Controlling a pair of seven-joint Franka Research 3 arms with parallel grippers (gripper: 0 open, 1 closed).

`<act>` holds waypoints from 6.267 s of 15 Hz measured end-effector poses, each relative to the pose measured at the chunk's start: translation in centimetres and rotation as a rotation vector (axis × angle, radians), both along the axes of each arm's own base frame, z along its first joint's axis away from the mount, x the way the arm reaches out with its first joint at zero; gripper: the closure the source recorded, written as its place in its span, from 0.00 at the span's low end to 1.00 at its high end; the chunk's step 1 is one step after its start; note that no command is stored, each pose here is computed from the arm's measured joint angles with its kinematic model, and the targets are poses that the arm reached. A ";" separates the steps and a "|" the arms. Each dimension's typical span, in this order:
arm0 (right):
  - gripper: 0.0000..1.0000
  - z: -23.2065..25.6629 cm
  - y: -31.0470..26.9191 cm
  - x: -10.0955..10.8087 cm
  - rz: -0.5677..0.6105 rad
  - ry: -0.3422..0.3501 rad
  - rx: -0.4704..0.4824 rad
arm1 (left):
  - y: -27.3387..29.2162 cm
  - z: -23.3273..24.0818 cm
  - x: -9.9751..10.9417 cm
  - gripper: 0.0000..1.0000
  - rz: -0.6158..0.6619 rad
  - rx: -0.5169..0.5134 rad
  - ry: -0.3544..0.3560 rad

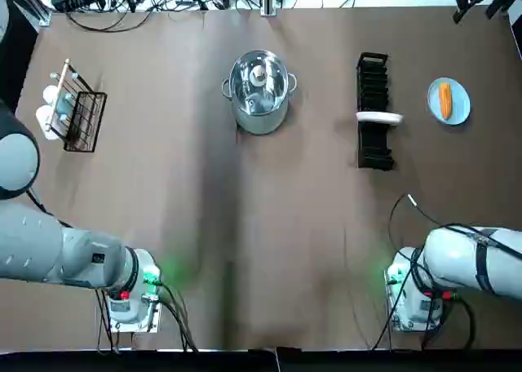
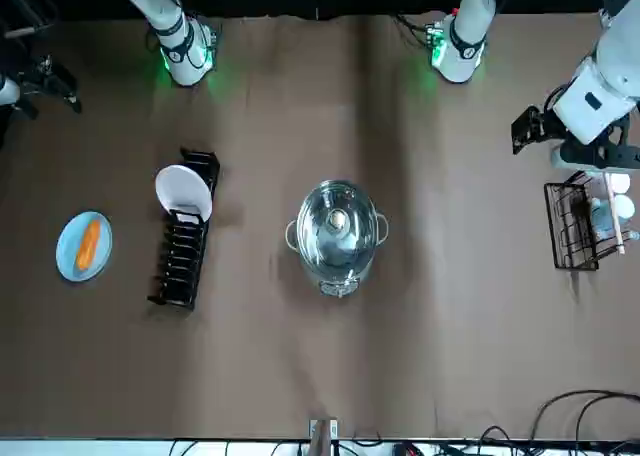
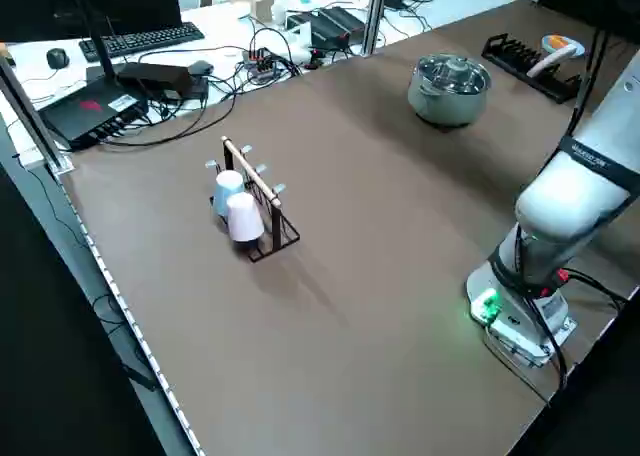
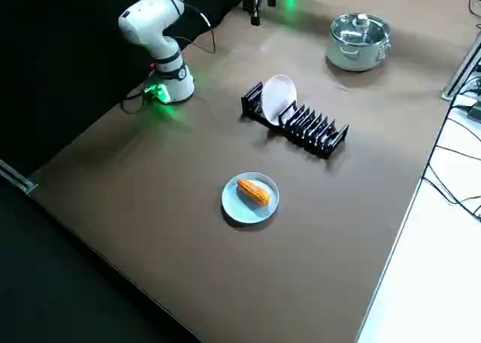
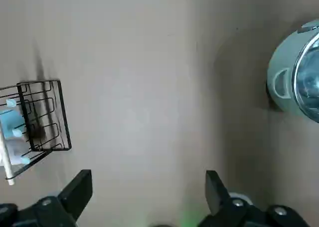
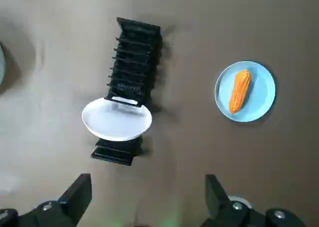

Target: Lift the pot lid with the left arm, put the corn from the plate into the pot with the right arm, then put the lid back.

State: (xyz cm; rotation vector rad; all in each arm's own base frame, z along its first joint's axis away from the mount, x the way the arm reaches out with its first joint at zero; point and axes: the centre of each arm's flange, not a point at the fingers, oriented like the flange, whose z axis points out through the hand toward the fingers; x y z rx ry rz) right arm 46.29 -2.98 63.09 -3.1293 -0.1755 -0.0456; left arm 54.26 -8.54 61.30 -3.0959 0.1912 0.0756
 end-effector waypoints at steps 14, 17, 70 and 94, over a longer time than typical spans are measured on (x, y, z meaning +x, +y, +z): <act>0.00 -2.1 -1.8 0.1 -0.051 0.074 0.065 | -13.6 -4.9 -1.7 0.00 -0.008 0.001 0.088; 0.00 -6.9 -2.8 2.2 -0.066 0.162 0.047 | -19.7 -8.7 -2.5 0.00 -0.014 0.011 0.117; 0.62 -20.3 6.9 13.6 0.186 0.288 -0.069 | -38.6 -26.9 -0.9 0.40 0.199 -0.131 -0.137; 0.62 -16.0 33.7 10.6 -0.010 0.157 0.061 | -17.0 -12.1 6.2 0.49 0.144 -0.069 -0.075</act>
